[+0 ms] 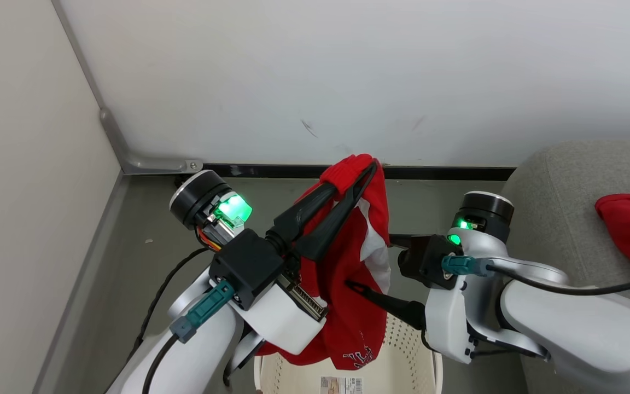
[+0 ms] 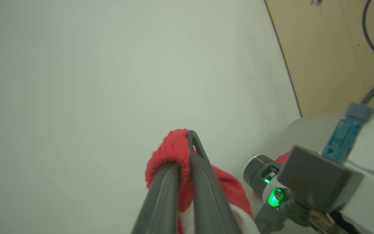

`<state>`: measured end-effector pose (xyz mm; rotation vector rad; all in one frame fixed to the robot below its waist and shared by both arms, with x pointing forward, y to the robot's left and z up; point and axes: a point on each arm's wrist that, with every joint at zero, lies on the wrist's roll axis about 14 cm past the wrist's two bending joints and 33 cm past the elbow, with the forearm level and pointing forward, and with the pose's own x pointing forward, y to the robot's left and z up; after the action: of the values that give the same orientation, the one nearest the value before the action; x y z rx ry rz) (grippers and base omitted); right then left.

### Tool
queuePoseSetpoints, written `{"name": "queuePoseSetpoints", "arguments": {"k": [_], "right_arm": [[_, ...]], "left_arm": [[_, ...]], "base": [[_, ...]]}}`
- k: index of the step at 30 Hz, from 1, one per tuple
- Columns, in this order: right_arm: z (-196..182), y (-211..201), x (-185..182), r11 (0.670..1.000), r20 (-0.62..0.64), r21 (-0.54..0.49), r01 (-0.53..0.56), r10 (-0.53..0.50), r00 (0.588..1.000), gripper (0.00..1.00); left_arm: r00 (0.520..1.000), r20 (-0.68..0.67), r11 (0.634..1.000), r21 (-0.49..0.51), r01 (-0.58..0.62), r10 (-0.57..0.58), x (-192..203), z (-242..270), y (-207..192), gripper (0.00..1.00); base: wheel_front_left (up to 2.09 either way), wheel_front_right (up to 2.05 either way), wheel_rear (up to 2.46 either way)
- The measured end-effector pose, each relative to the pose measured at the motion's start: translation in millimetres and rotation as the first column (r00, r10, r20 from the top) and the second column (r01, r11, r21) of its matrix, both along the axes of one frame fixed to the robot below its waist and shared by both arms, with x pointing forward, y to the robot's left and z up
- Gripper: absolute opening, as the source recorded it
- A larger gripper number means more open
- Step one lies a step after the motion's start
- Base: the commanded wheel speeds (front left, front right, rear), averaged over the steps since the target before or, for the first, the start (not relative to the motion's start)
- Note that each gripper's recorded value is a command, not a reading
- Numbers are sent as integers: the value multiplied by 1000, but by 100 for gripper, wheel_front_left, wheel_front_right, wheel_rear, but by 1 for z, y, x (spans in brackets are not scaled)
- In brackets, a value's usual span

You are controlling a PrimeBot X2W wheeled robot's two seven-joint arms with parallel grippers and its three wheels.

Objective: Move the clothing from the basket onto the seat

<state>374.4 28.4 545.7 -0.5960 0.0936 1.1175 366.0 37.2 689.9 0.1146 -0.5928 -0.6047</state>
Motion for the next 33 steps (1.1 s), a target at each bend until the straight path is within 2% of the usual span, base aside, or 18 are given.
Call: {"name": "queuePoseSetpoints", "arguments": {"k": [1,2,3,8,10,20,27,31,32,33], "right_arm": [[0,2,-1,1000,5,-11,-13,13,1000,100],[-1,3,-2,1000,7,-18,-22,22,1000,83],[-2,5,-2,999,10,-26,-32,32,999,51],[-3,8,-5,997,20,-36,-63,64,998,21],[-4,8,-6,997,19,-33,-67,67,998,0],[-1,-5,-2,999,17,3,-41,41,999,0],[10,-11,-5,993,-25,114,-17,20,1000,0],[28,-21,5,981,-18,193,34,-31,999,0],[32,-25,8,976,-14,210,49,-48,999,0],[36,-30,13,972,-12,224,70,-69,998,0]], "left_arm": [[1000,-2,1000,0,1,-1,0,-1,0,0],[1000,-4,1000,0,1,-1,0,-1,0,0],[1000,-7,1000,-3,1,-1,0,-2,1,0],[1000,-28,1000,-17,-1,0,3,-5,4,0],[999,-39,1000,-16,-5,5,5,-7,6,0],[990,-131,999,-6,-54,53,23,-33,23,0],[959,-266,995,0,-102,99,36,-73,40,0],[943,-318,994,-5,-106,99,38,-89,41,0],[939,-329,994,-9,-107,98,38,-92,41,2],[935,-343,994,-17,-107,95,38,-96,41,31]], "base": [[0,0,0],[0,0,0],[0,0,0],[0,0,0],[0,0,0],[0,0,0],[0,0,0],[0,0,0],[0,0,0],[0,0,0]]}}
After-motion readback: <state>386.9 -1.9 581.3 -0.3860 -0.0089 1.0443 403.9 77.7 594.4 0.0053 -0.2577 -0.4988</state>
